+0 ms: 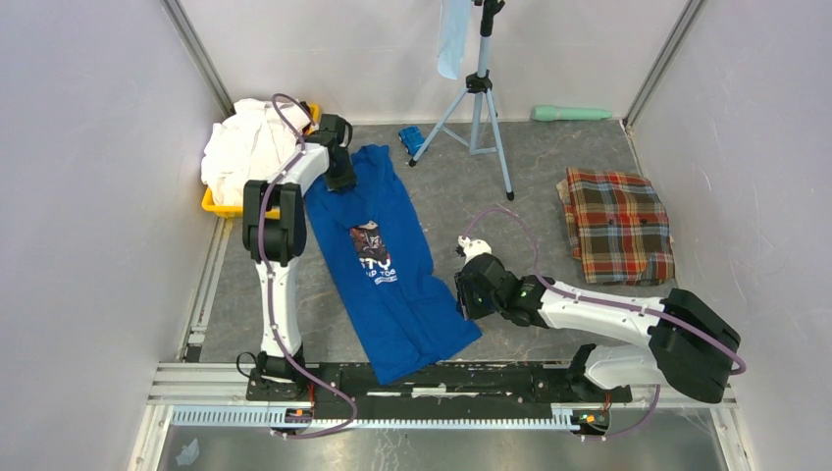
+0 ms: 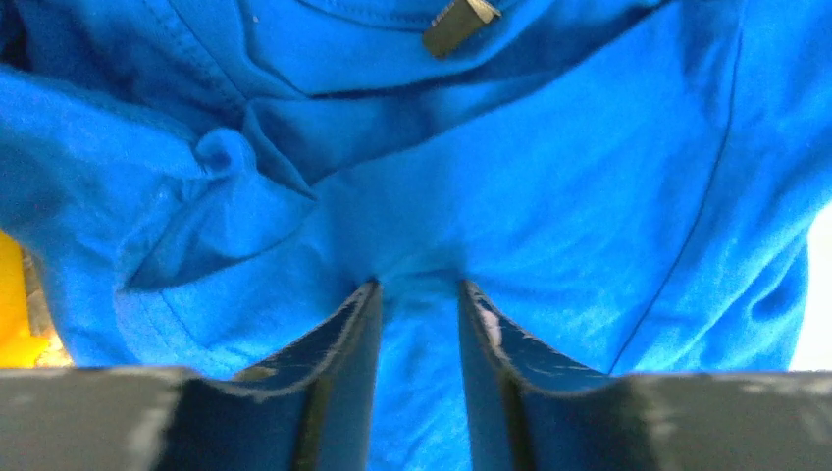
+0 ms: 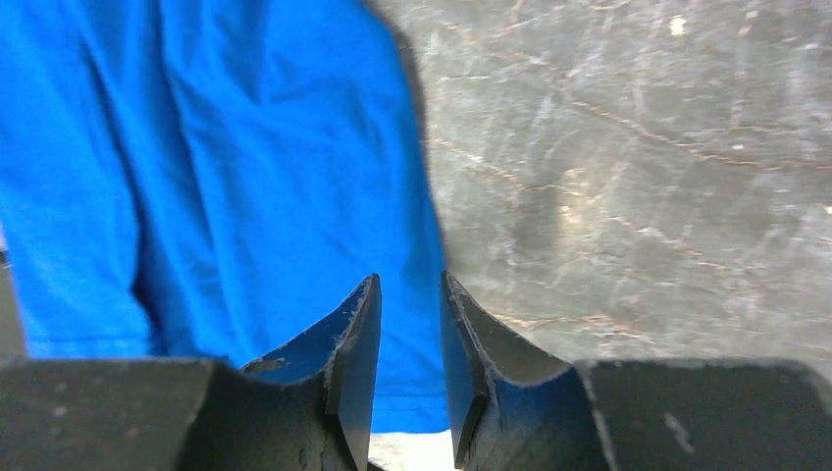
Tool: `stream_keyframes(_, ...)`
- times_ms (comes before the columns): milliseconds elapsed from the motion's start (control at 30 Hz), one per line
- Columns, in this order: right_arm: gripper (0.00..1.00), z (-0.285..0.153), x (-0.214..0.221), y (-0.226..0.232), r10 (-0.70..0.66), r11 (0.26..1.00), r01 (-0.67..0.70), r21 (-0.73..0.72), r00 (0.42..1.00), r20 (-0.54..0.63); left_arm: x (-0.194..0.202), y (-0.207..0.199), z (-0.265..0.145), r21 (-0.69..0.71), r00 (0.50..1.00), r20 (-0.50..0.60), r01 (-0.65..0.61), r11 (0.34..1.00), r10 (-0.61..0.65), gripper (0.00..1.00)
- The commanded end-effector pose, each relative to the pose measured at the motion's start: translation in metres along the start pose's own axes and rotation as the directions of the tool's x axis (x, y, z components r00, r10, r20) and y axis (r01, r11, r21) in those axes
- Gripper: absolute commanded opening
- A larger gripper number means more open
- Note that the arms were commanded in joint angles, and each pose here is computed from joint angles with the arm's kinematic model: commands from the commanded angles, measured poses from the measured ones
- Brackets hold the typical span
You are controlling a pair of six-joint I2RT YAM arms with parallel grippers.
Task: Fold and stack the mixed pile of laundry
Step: Adjust the T-shirt at the center of the board.
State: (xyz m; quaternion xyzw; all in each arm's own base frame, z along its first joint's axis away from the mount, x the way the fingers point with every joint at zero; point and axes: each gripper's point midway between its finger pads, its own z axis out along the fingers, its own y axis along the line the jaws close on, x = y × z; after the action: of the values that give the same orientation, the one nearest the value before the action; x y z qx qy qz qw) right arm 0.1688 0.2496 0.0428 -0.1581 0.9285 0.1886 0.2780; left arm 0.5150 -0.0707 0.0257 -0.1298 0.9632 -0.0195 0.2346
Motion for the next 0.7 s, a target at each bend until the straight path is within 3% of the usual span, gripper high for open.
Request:
stream_keyframes(0,0.35,-0.001,-0.015,-0.019,-0.089,0.991,0.083,0.109,0.995,0.051,-0.013,-0.001,-0.045,0.009,0.997,0.065,-0.040,0.999,0.039,0.50)
stream_keyframes(100,0.35,0.002,-0.006,-0.022,-0.100,0.990,0.096,0.106,0.994,0.035,-0.024,0.004,-0.075,-0.002,0.989,0.144,-0.040,0.999,0.040,0.77)
stream_keyframes(167,0.35,0.003,-0.001,-0.024,-0.101,0.990,0.097,0.099,0.994,0.031,-0.023,0.015,-0.084,-0.034,0.983,0.181,-0.029,0.999,0.035,0.87)
stream_keyframes(433,0.36,0.020,0.006,-0.021,-0.176,0.984,0.174,0.044,0.983,0.052,0.015,0.044,-0.058,-0.053,0.993,0.115,0.000,0.999,0.006,0.77)
stream_keyframes(533,0.46,0.025,0.002,-0.008,-0.205,0.978,0.208,-0.023,0.975,0.085,0.023,0.039,-0.050,-0.018,0.996,0.090,-0.008,1.000,0.010,0.75)
stream_keyframes(667,0.47,0.029,-0.001,0.002,-0.211,0.973,0.218,-0.071,0.973,0.098,0.013,0.031,-0.041,0.010,0.995,0.102,-0.022,1.000,0.021,0.73)
